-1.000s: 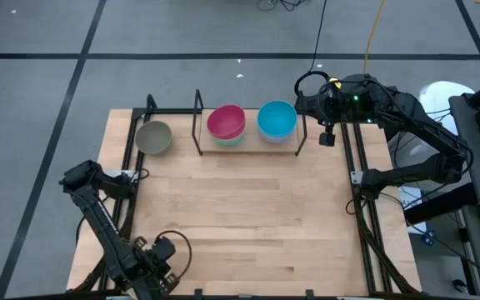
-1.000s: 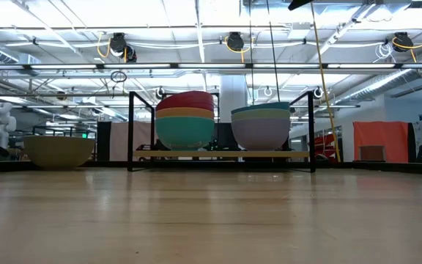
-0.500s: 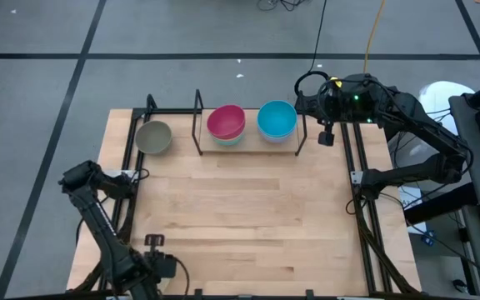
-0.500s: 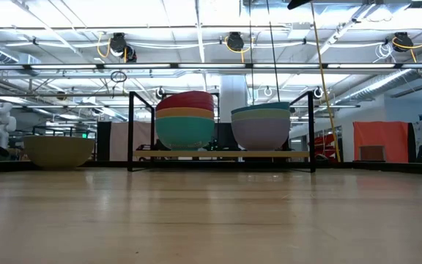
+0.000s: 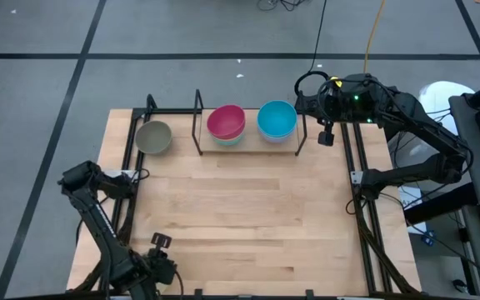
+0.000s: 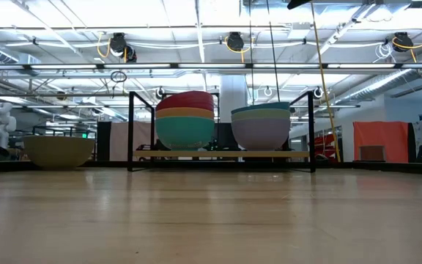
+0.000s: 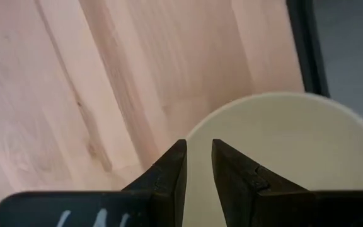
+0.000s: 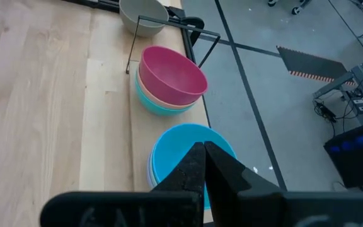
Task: Place and stack bowls onto a shelf
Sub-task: Stack the brown bowl on top of the red bowl on the shelf
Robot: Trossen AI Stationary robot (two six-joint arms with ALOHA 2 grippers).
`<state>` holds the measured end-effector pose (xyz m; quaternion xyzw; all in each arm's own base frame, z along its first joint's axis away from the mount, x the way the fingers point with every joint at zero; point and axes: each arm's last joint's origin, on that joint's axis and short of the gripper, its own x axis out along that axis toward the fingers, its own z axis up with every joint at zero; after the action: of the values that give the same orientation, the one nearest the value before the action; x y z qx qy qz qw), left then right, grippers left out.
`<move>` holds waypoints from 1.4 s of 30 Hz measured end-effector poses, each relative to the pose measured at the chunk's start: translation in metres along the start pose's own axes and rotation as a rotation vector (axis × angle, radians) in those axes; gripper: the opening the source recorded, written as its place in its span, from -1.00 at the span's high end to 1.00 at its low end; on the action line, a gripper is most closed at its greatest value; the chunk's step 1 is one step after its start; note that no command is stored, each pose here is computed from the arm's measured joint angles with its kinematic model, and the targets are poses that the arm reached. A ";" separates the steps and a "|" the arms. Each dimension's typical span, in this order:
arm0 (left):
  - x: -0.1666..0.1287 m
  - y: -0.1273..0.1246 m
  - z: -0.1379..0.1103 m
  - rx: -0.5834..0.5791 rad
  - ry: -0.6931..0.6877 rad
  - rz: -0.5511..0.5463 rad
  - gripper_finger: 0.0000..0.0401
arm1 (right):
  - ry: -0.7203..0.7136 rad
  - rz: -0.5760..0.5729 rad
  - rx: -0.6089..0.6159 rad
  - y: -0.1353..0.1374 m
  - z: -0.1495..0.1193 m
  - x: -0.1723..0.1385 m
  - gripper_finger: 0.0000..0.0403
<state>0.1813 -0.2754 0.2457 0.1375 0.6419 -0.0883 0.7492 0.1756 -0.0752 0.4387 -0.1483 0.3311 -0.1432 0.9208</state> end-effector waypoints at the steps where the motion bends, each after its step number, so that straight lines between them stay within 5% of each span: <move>1: 0.004 0.000 -0.001 0.002 0.004 0.001 0.60 | 0.000 0.000 0.001 0.000 0.000 0.000 1.00; 24: 0.033 0.006 -0.014 0.173 0.082 0.022 0.60 | 0.001 0.001 0.052 0.000 0.000 0.000 1.00; 42: 0.061 0.006 -0.012 0.113 0.010 -0.070 0.60 | 0.001 0.001 0.051 0.000 0.000 0.000 1.00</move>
<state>0.1820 -0.2638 0.1840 0.1576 0.6441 -0.1501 0.7334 0.1755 -0.0751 0.4386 -0.1245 0.3279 -0.1512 0.9242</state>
